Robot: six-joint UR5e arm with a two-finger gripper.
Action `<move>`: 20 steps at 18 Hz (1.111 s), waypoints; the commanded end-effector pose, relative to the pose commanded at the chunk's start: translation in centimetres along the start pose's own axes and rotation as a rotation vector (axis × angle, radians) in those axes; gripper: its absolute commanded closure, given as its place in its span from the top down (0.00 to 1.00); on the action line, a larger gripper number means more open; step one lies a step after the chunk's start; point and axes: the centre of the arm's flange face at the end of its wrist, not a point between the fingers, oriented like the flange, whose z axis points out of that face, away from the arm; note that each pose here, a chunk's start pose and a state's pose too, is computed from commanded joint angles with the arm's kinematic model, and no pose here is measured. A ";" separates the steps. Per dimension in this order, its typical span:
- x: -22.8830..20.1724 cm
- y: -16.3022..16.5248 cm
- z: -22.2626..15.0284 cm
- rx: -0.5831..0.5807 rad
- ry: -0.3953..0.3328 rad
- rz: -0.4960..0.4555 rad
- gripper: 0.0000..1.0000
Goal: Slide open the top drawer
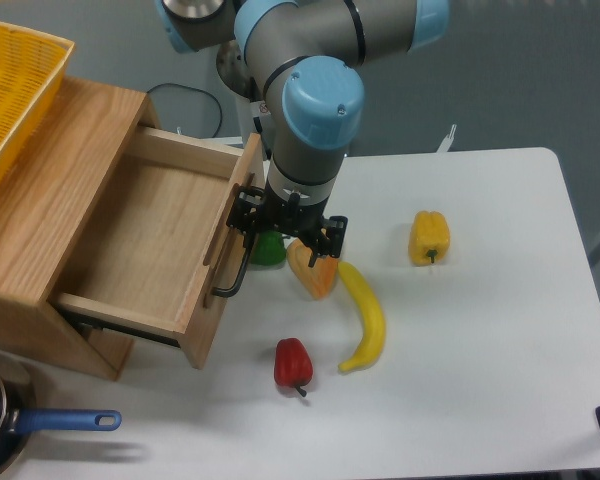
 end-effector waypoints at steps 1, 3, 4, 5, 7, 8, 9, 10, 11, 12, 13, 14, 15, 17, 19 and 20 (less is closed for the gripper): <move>-0.1 0.0 0.1 -0.002 0.000 0.000 1.00; -0.3 0.0 -0.1 0.001 -0.003 -0.003 1.00; -0.3 0.0 -0.2 0.003 -0.002 -0.002 1.00; -0.3 0.0 -0.2 0.002 -0.003 -0.002 1.00; -0.3 0.0 -0.2 0.002 -0.003 -0.002 1.00; -0.3 0.0 -0.3 0.004 -0.004 -0.002 1.00; -0.4 0.0 -0.3 0.004 -0.005 -0.004 1.00; -0.3 0.0 -0.3 0.004 -0.004 -0.002 1.00; -0.3 0.0 -0.3 0.005 -0.005 -0.002 1.00; -0.3 0.0 -0.3 0.004 -0.004 -0.002 1.00; -0.3 0.0 -0.3 0.004 -0.004 -0.002 1.00; -0.3 0.0 -0.3 0.005 -0.005 -0.002 1.00; -0.2 0.0 -0.5 0.008 -0.006 -0.001 1.00; 0.1 0.1 -0.8 0.012 -0.008 0.001 1.00; 0.2 0.2 -1.1 0.014 -0.012 0.002 1.00; 0.1 0.2 -1.3 0.017 -0.014 0.001 1.00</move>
